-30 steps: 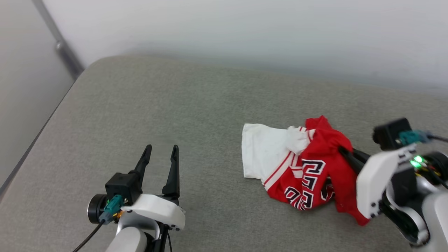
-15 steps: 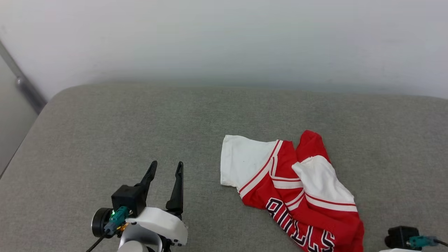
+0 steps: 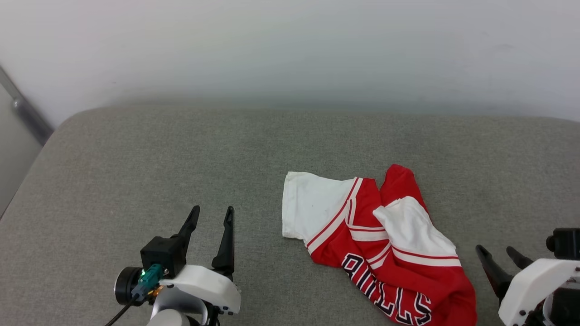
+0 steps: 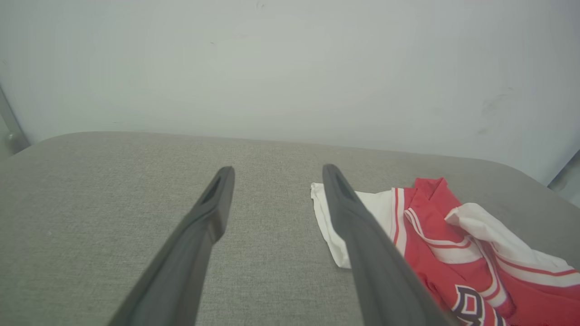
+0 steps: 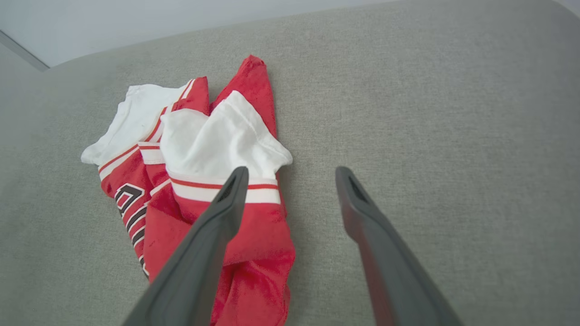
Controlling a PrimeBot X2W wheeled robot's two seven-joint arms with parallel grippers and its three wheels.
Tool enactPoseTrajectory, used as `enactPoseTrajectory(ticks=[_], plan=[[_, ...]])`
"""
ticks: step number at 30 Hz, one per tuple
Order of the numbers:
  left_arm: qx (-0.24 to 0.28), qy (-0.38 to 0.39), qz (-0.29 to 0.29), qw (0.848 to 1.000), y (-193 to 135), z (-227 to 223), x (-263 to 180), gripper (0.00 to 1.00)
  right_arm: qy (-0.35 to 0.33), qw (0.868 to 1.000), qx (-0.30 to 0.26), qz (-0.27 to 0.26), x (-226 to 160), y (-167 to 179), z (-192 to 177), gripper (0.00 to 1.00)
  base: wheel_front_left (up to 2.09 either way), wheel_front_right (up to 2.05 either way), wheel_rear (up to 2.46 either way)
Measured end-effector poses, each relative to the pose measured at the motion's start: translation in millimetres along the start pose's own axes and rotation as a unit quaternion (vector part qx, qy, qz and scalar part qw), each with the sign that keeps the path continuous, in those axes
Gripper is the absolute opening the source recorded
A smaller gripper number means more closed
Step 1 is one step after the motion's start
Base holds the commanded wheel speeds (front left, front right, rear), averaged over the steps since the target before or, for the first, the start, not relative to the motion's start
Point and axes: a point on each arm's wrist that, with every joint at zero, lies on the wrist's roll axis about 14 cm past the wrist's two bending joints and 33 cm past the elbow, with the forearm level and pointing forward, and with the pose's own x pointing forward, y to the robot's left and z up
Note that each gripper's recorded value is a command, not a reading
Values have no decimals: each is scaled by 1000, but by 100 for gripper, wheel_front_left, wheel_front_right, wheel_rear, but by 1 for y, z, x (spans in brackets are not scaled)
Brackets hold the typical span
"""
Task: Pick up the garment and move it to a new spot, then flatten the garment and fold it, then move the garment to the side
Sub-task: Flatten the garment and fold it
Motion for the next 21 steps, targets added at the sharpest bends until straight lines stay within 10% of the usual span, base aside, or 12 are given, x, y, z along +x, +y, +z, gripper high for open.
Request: enactPoseTrajectory(ticks=[15,16,18,21], plan=[[0,12,12,1000,12,-12,23,100,234,972,-3,29,66,14,-61,100,0,0,0],[0,15,16,1000,15,-15,22,100,238,971,0,32,68,16,-64,53,0,0,0],[-1,18,20,1000,17,-18,23,100,232,972,-3,37,73,22,-61,0,0,0,0],[0,19,18,1000,16,-19,24,100,196,980,-24,35,75,21,-42,0,0,0,0]])
